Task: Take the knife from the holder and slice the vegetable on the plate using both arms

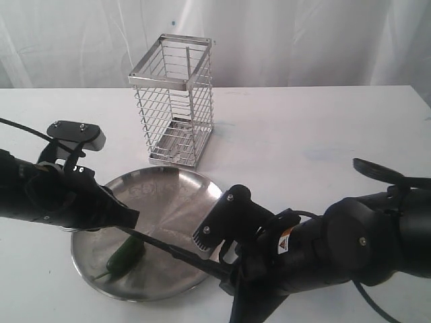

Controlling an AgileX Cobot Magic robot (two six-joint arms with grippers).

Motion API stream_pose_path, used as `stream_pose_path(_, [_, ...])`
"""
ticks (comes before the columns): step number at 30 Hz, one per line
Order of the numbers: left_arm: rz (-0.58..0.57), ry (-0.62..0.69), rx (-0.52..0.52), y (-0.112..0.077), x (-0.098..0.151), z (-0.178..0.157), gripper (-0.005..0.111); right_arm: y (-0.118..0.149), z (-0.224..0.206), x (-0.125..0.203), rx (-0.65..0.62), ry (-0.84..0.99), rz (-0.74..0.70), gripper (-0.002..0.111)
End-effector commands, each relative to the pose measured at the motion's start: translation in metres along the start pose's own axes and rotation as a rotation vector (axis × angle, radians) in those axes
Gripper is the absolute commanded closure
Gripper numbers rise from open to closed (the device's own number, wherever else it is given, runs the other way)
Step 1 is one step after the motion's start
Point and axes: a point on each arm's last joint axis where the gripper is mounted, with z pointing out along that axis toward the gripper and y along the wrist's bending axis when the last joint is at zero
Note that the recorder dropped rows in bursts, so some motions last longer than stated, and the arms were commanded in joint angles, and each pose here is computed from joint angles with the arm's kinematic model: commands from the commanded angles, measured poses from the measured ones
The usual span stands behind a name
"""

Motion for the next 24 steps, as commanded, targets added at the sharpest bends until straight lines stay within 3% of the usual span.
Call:
stream_pose_path(1, [-0.014,-0.003,0.007,-0.001,-0.002,0.0,0.107,0.005,0.0,-0.001,-0.047,-0.021,0.21,0.108])
stream_pose_path(9, [0.027,-0.018,0.029,-0.015,-0.007,0.005,0.107,0.005,0.0,-0.001,-0.047,-0.021,0.21,0.108])
stream_pose_path(24, [0.017,0.058,0.03,-0.012,-0.003,0.024,0.107,0.005,0.0,-0.001,-0.047,-0.021,0.213,0.108])
